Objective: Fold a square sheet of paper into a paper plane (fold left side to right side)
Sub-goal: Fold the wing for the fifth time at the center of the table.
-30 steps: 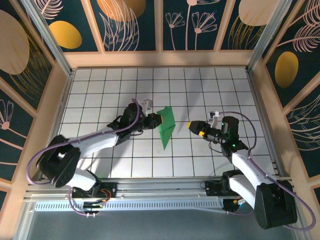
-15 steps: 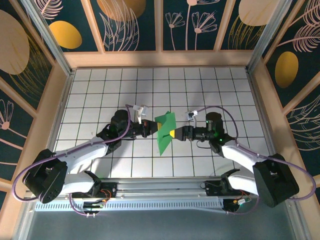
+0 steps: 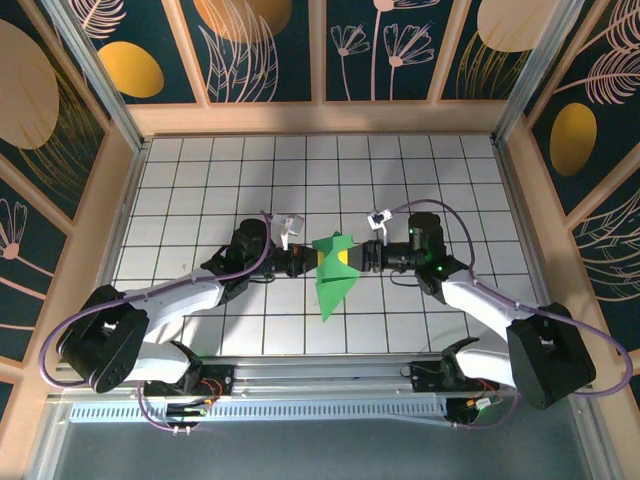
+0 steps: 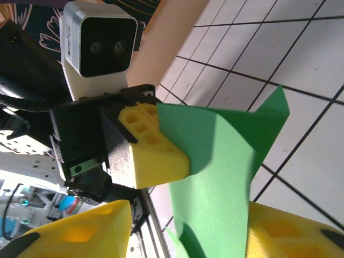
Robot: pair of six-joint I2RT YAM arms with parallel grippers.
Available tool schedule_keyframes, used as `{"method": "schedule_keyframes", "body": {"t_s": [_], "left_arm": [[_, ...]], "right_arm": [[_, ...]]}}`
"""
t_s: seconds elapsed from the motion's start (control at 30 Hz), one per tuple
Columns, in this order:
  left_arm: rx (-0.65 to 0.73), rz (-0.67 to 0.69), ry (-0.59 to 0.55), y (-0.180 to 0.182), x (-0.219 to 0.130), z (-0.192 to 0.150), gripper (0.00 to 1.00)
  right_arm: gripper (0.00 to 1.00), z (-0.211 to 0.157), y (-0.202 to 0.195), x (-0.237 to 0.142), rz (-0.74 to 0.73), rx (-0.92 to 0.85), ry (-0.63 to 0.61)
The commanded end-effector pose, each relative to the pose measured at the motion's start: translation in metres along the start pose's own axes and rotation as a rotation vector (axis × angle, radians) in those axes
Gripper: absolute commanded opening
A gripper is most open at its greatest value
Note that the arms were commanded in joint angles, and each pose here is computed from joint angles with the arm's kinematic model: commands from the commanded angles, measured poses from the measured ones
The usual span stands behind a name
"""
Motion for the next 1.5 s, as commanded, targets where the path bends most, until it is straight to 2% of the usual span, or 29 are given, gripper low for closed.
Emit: {"method": "schedule_keyframes", "body": {"t_s": [0.0,0.1,0.33,0.4,0.47,0.5,0.57,0.63,0.87,1.0,1.23,1.47], "left_arm": [[0.023,-0.022,0.003,-0.003,0.002,0.005,0.0],[0.016,-0.019,0.004,-0.002,0.002,0.004,0.0],[0.011,0.008,0.012,0.002,0.003,0.002,0.0],[0.011,0.052,0.017,0.007,0.002,0.0,0.13],[0.014,0.106,0.011,0.012,-0.001,-0.001,0.38],[0.013,0.14,0.011,0.015,-0.002,-0.002,0.47],[0.016,0.212,-0.002,0.021,-0.007,-0.004,0.58],[0.022,0.28,-0.022,0.026,-0.013,-0.004,0.62],[0.105,0.498,-0.062,0.032,-0.036,-0.002,0.61],[0.175,0.525,-0.016,0.019,-0.032,-0.009,0.58],[0.289,0.535,0.112,-0.015,0.003,-0.032,0.54],[0.425,0.604,0.243,-0.041,0.049,-0.065,0.56]], "right_arm": [[0.43,0.008,-0.005,0.004,-0.053,-0.012,0.0],[0.35,0.01,-0.01,0.006,-0.077,0.001,0.0],[0.09,0.011,-0.022,0.007,-0.149,0.03,-0.009],[0.01,0.009,-0.027,0.009,-0.165,0.05,-0.004],[0.0,0.005,-0.034,0.011,-0.178,0.084,0.005],[0.0,0.002,-0.038,0.013,-0.184,0.102,0.009],[0.0,-0.004,-0.048,0.016,-0.192,0.139,0.013],[0.0,-0.012,-0.059,0.02,-0.212,0.18,0.016],[0.0,-0.018,-0.085,0.021,-0.327,0.322,-0.007],[0.0,-0.016,-0.089,0.019,-0.367,0.427,-0.006],[0.0,-0.019,-0.097,0.015,-0.421,0.581,0.021],[0.0,-0.019,-0.1,0.012,-0.444,0.621,0.018]]}}
Point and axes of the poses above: each hand's point on the last joint's axis, 136 mm out from that joint toward the fingers, its own x axis out along the fingers, its own y axis along the line the jaws close on, z = x × y, the point moved 8 cm from there along -x, back along the fingers, and after that the axes turned 2 degrees about -x, right-handed, at the moved point
